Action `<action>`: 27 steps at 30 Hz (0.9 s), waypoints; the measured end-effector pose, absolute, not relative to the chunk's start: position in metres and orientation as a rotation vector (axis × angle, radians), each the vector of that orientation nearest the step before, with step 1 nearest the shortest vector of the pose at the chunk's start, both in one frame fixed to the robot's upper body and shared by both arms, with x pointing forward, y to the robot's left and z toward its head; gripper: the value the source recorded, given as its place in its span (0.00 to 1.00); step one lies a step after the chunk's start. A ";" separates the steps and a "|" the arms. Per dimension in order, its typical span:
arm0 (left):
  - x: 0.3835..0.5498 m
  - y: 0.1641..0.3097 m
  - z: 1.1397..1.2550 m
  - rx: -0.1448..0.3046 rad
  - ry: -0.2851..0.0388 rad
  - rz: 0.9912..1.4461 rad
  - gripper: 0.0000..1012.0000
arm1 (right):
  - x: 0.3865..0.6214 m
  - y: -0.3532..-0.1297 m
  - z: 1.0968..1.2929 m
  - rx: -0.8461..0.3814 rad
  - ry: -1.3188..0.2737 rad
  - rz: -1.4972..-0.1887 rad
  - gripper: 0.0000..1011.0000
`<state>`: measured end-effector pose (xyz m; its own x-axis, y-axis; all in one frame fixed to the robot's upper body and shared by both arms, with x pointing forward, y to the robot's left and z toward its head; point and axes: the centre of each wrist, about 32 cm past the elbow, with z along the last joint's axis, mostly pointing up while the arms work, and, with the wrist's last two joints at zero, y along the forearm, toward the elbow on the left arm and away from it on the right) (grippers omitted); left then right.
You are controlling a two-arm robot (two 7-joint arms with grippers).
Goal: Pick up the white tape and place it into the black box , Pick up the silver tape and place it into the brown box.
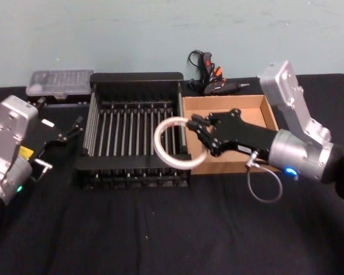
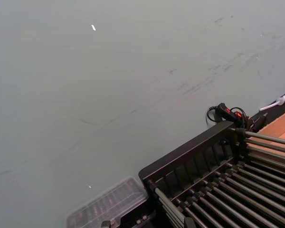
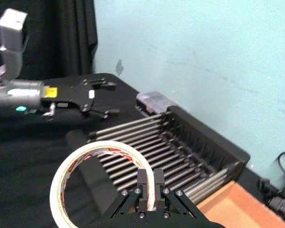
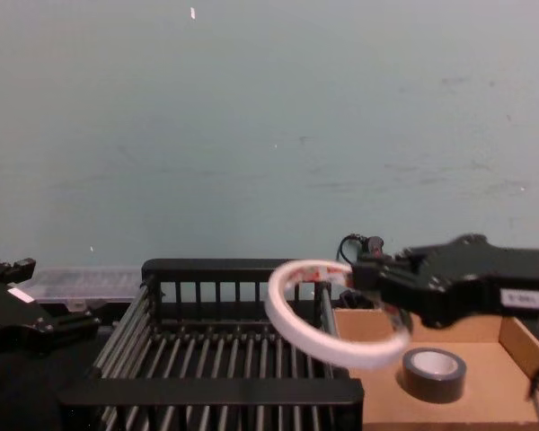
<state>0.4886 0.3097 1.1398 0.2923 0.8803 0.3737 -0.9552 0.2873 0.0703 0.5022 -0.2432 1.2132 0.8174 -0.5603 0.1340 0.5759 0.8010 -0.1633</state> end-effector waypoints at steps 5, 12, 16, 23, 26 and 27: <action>0.489 0.310 1.140 0.304 -0.285 1.248 0.99 | 0.521 -0.229 1.217 -0.199 -0.087 -0.637 0.09; 0.489 0.310 1.140 0.305 -0.285 1.248 0.99 | 0.546 -0.205 1.215 -0.220 -0.081 -0.679 0.09; 0.489 0.310 1.140 0.304 -0.285 1.248 0.99 | 0.559 -0.193 1.212 -0.237 -0.077 -0.696 0.09; 0.489 0.310 1.140 0.305 -0.285 1.248 0.99 | 0.583 -0.171 1.202 -0.273 -0.062 -0.738 0.09; 0.489 0.310 1.140 0.304 -0.285 1.248 0.99 | 0.591 -0.165 1.197 -0.290 -0.057 -0.749 0.09; 0.489 0.310 1.140 0.305 -0.285 1.248 0.99 | 0.592 -0.164 1.196 -0.295 -0.056 -0.752 0.09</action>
